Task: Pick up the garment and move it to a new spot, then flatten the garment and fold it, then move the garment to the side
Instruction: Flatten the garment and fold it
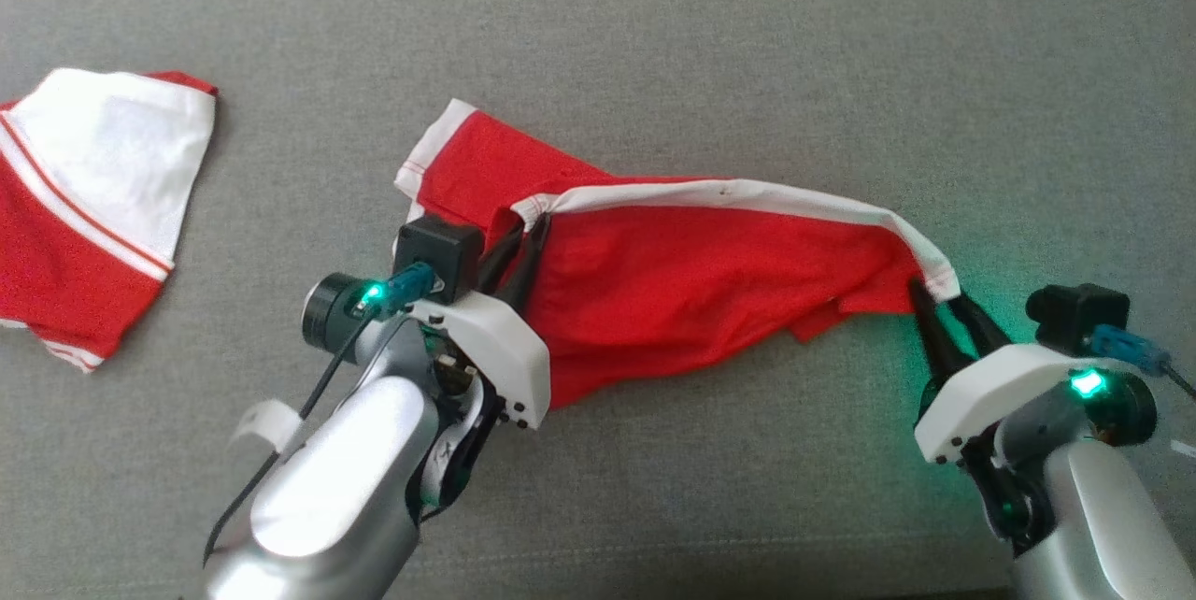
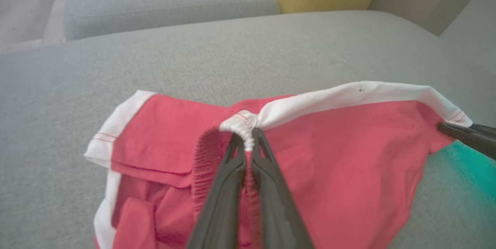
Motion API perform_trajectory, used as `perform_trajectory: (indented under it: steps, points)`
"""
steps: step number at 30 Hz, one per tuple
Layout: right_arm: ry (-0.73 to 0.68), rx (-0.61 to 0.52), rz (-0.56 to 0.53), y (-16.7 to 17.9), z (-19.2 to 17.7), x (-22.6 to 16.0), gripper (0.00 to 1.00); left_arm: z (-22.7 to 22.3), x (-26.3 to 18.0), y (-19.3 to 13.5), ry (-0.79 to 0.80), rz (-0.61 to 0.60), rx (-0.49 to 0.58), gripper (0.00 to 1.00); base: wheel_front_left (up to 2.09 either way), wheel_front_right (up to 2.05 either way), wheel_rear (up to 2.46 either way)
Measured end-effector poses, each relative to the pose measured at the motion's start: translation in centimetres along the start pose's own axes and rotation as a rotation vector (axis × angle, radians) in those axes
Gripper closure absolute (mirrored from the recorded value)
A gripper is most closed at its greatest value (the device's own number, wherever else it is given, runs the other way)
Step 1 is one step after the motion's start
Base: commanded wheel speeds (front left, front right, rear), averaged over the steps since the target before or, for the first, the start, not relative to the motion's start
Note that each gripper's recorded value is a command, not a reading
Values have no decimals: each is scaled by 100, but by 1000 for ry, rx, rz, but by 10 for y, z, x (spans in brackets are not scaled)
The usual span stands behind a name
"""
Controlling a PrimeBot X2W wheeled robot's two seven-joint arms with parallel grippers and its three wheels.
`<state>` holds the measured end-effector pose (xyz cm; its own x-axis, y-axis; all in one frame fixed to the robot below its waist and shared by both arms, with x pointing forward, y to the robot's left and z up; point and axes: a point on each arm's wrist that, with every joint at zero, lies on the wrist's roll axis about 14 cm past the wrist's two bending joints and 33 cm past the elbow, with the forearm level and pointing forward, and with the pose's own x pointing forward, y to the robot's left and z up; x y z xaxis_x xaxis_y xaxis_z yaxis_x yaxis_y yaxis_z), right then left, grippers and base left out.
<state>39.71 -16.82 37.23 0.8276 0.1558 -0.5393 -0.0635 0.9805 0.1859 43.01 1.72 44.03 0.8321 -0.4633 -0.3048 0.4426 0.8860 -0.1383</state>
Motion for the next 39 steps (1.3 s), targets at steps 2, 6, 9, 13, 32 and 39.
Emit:
perform_trajectory:
  steps: [2,6,9,13,32,39]
  points:
    - [-25,15,14,4,5,0,100,7,-3,1,-32,4,4,100,0,0,0]
    - [-131,6,30,4,30,-7,100,30,-11,-1,-125,4,16,100,0,0,0]
    - [-298,-23,61,12,75,-23,100,57,-24,-4,-238,4,55,100,0,0,0]
    - [-485,-71,99,25,128,-53,100,98,-43,-5,-386,17,100,100,0,0,0]
    - [-879,-259,123,55,245,-180,100,219,-129,-18,-803,29,167,100,0,0,0]
    - [-770,-215,153,49,246,-130,100,211,-80,-10,-718,-30,146,100,0,0,0]
